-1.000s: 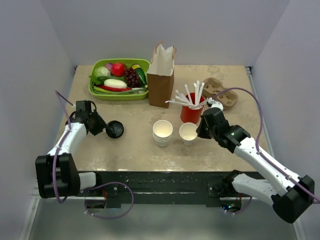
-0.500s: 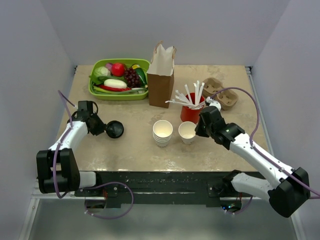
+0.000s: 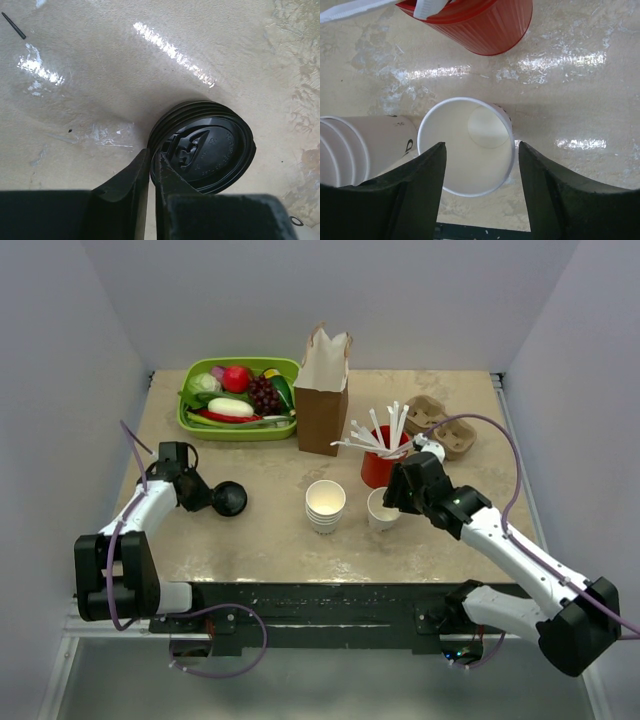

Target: Pack the takeout coffee

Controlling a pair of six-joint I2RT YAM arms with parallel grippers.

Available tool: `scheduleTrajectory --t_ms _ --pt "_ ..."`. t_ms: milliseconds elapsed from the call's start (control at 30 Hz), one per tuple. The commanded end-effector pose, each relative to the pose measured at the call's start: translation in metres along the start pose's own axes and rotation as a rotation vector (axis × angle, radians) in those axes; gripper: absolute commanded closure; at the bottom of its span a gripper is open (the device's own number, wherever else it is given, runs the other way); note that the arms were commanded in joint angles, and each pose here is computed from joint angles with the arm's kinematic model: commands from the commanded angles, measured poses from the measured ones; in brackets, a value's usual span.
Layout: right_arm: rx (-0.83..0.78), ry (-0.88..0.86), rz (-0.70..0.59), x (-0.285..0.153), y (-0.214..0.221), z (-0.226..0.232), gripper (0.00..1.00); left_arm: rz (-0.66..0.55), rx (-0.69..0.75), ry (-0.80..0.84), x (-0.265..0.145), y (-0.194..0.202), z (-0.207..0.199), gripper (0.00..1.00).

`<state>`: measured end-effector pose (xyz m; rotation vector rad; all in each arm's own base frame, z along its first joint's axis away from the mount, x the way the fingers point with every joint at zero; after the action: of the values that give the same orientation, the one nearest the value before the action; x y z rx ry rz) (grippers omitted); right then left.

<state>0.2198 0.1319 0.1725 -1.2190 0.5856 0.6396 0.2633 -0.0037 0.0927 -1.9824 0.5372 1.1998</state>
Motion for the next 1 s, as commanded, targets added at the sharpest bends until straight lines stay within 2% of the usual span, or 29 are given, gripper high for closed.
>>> scheduleTrajectory --t_ms 0,33,200,600,700,800,967 --pt "0.035 -0.027 -0.096 -0.02 -0.026 0.006 0.36 -0.03 0.015 0.034 -0.002 -0.009 -0.009 0.88" --pt "0.039 -0.039 -0.11 -0.024 -0.029 0.007 0.36 -0.03 0.018 0.036 -0.003 -0.008 -0.01 0.93" --pt "0.038 -0.06 -0.127 -0.033 -0.031 0.006 0.3 -0.038 0.023 0.031 -0.005 -0.008 -0.011 1.0" --pt "-0.054 -0.112 -0.184 -0.051 -0.042 0.007 0.26 -0.075 0.058 0.103 -0.028 -0.011 -0.023 1.0" --pt "-0.131 -0.166 -0.227 -0.059 -0.049 0.012 0.26 -0.086 0.067 0.106 -0.037 -0.014 -0.023 1.0" --pt "-0.242 -0.293 -0.251 -0.071 -0.054 0.024 0.26 -0.08 0.076 0.102 -0.043 -0.013 -0.023 1.0" --pt "-0.338 -0.496 -0.305 -0.091 -0.06 0.048 0.27 -0.064 0.082 0.095 -0.042 -0.009 -0.019 1.0"
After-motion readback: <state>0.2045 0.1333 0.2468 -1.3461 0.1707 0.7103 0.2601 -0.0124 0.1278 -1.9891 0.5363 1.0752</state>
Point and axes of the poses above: each gripper's point midway between its finger pads, its own x axis out along the fingers, its own z axis along the line the jaws close on, y = z × x, the point moved 5 cm from there along -x, back along the fingers, and after that the axes turned 1 degree about -x, right-handed, at the moved point
